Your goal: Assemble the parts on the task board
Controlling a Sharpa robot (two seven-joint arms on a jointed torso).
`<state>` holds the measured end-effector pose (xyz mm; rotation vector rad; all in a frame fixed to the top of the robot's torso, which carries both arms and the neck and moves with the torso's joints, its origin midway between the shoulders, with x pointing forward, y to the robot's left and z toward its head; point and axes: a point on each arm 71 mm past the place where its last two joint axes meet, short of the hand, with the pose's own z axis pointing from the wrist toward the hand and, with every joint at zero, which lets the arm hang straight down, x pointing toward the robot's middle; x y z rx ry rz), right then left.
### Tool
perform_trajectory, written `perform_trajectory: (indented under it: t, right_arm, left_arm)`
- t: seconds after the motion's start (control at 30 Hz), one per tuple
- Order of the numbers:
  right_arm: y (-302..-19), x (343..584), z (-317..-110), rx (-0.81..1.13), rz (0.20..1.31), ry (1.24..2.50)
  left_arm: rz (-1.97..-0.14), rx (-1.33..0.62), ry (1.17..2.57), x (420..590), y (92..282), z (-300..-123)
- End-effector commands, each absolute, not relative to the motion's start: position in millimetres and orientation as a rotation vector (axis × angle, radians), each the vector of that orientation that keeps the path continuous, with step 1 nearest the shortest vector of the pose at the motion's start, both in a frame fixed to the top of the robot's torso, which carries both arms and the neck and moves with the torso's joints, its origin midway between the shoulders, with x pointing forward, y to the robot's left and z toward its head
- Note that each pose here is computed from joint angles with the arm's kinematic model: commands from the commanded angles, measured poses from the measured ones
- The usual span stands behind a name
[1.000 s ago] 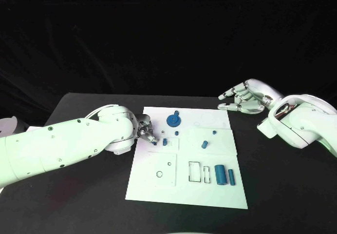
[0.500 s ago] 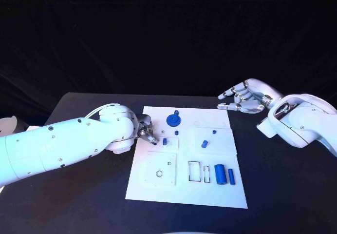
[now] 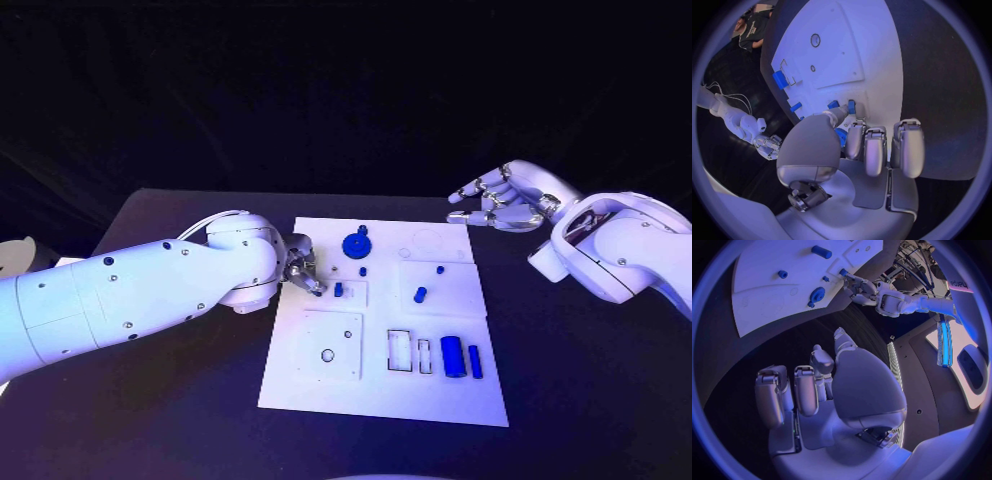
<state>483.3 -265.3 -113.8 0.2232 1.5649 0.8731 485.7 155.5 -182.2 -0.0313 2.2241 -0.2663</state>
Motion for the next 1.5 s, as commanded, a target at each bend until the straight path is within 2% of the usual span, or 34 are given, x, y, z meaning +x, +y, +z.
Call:
perform_trajectory:
  t: [0.03,0.53,1.5]
  right_arm:
    - [-264.0,481.9,-114.4,0.211,0.879,1.576]
    - [-264.9,480.9,-114.2,0.207,0.875,1.578]
    - [-268.6,480.9,-113.9,0.209,0.865,1.573]
  left_arm:
    - [-0.197,-0.044,2.273,483.7,157.9,-187.8]
    - [-0.168,-0.06,2.327,483.3,158.9,-195.1]
    - [-0.144,-0.128,2.316,488.5,165.2,-196.1]
